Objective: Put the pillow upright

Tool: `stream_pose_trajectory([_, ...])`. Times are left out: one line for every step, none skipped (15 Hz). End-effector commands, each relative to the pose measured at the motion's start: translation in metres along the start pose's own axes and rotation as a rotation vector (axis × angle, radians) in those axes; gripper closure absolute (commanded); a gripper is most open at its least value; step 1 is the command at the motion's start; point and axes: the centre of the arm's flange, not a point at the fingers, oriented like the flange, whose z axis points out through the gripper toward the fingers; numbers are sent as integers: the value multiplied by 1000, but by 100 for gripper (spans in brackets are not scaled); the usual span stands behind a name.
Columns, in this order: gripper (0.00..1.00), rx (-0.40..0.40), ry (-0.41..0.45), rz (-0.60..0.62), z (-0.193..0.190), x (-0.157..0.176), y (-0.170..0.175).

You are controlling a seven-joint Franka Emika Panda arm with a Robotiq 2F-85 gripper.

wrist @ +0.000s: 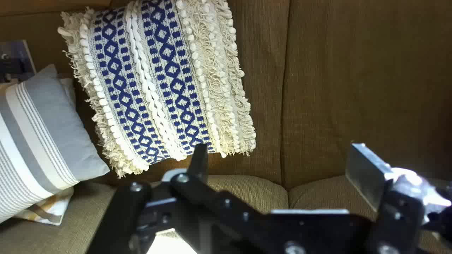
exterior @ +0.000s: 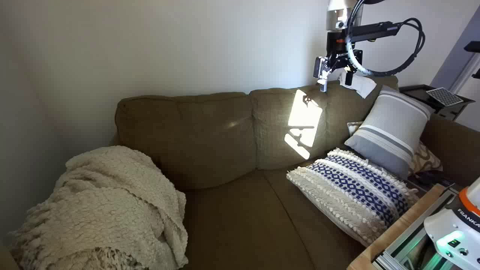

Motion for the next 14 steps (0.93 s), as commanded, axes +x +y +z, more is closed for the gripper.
stream_pose_trajectory([0, 0, 0, 0, 0, 0, 0])
stream_pose_trajectory([0, 0, 0, 0, 0, 0, 0])
stream_pose_trajectory([0, 0, 0, 0, 0, 0, 0])
stream_pose_trajectory([0, 0, 0, 0, 0, 0, 0])
stream_pose_trajectory([0, 8, -9, 19, 9, 8, 9])
stream_pose_trajectory([0, 22, -31, 28, 25, 18, 20])
stream_pose_trajectory([0, 18, -45, 19, 41, 27, 27])
stream_pose_trajectory([0, 23, -54, 3, 60, 38, 33])
stream_pose_trajectory([0, 16, -59, -9, 78, 47, 37])
stream_pose_trajectory([0, 9, -49, -34, 98, 57, 41])
stream_pose_trajectory([0, 13, -44, -63, 119, 67, 43])
stream_pose_trajectory([0, 6, -38, -92, 142, 78, 44])
stream_pose_trajectory([0, 14, -31, -125, 163, 85, 42])
stream_pose_trajectory([0, 11, -31, -138, 183, 92, 40])
